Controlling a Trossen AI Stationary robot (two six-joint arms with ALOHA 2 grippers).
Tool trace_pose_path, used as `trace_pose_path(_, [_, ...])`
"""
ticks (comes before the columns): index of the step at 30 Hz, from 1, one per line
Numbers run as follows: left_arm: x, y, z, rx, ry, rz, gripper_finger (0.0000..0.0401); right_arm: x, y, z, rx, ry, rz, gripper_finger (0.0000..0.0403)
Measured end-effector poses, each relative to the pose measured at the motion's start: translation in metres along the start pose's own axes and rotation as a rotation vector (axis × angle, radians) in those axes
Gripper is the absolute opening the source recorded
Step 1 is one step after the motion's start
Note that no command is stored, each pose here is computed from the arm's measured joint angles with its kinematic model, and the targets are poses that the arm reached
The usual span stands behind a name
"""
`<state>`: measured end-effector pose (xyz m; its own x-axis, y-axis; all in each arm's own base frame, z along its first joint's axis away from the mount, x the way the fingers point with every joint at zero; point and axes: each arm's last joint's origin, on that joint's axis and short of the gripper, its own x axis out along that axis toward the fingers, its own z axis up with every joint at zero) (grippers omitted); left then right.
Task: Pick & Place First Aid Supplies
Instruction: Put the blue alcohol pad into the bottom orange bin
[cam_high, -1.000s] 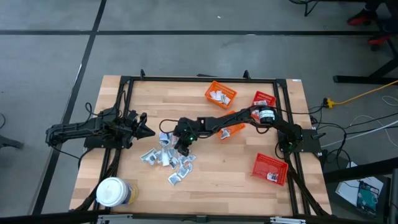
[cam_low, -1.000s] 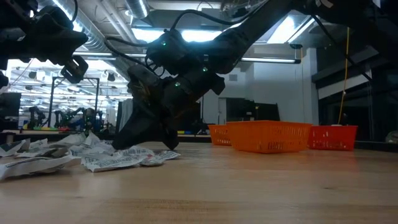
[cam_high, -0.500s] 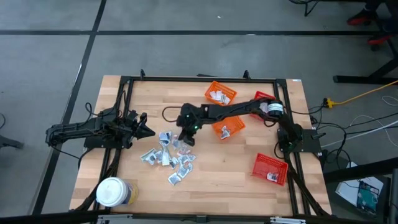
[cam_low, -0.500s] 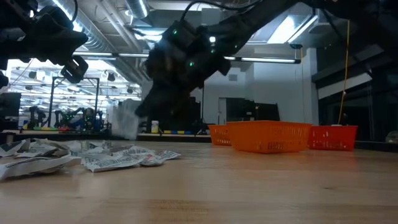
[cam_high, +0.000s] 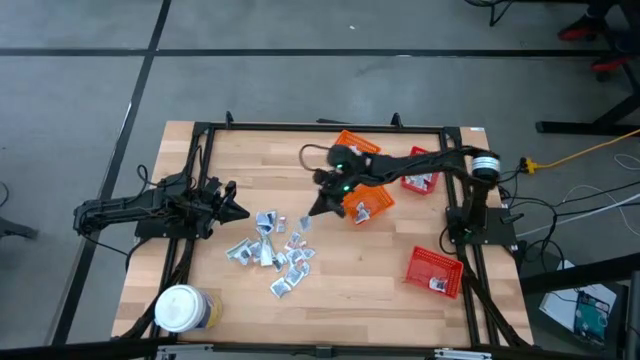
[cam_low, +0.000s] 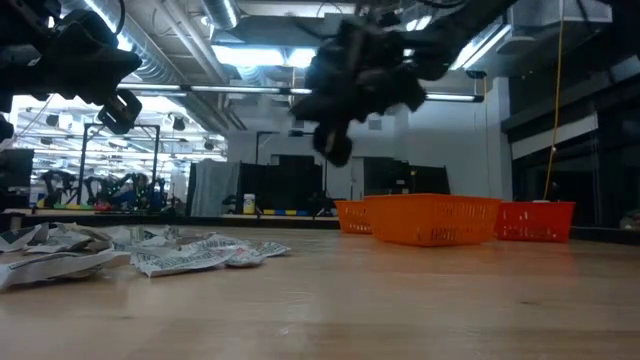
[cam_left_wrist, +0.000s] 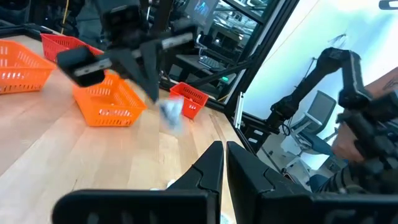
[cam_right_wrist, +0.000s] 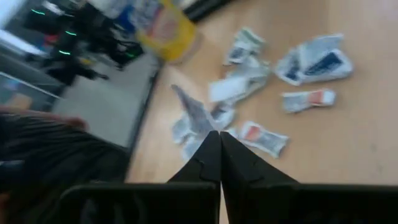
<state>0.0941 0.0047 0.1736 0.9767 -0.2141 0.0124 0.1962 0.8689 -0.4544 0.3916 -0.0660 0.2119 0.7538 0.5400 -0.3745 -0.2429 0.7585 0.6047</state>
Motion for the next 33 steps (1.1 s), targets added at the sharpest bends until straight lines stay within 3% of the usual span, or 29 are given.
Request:
trace_pose_path(7, [0.0, 0.0, 0.0, 0.0, -0.001, 0.001, 0.0015, -0.049, 0.03, -0.016, 0.031, -0.043, 0.193, 0.0])
trace_pose_path(12, [0.0, 0.0, 0.0, 0.0, 0.0, 0.0, 0.0016, -0.078, 0.063, -0.013, 0.025, -0.064, 0.312, 0.0])
trace_pose_path(23, [0.0, 0.0, 0.0, 0.0, 0.0, 0.0, 0.0015, -0.131, 0.125, 0.006, 0.022, -0.158, 0.474, 0.0])
trace_pose_path(33, [0.0, 0.0, 0.0, 0.0, 0.0, 0.001, 0.0015, -0.156, 0.152, 0.013, 0.068, -0.235, 0.541, 0.0])
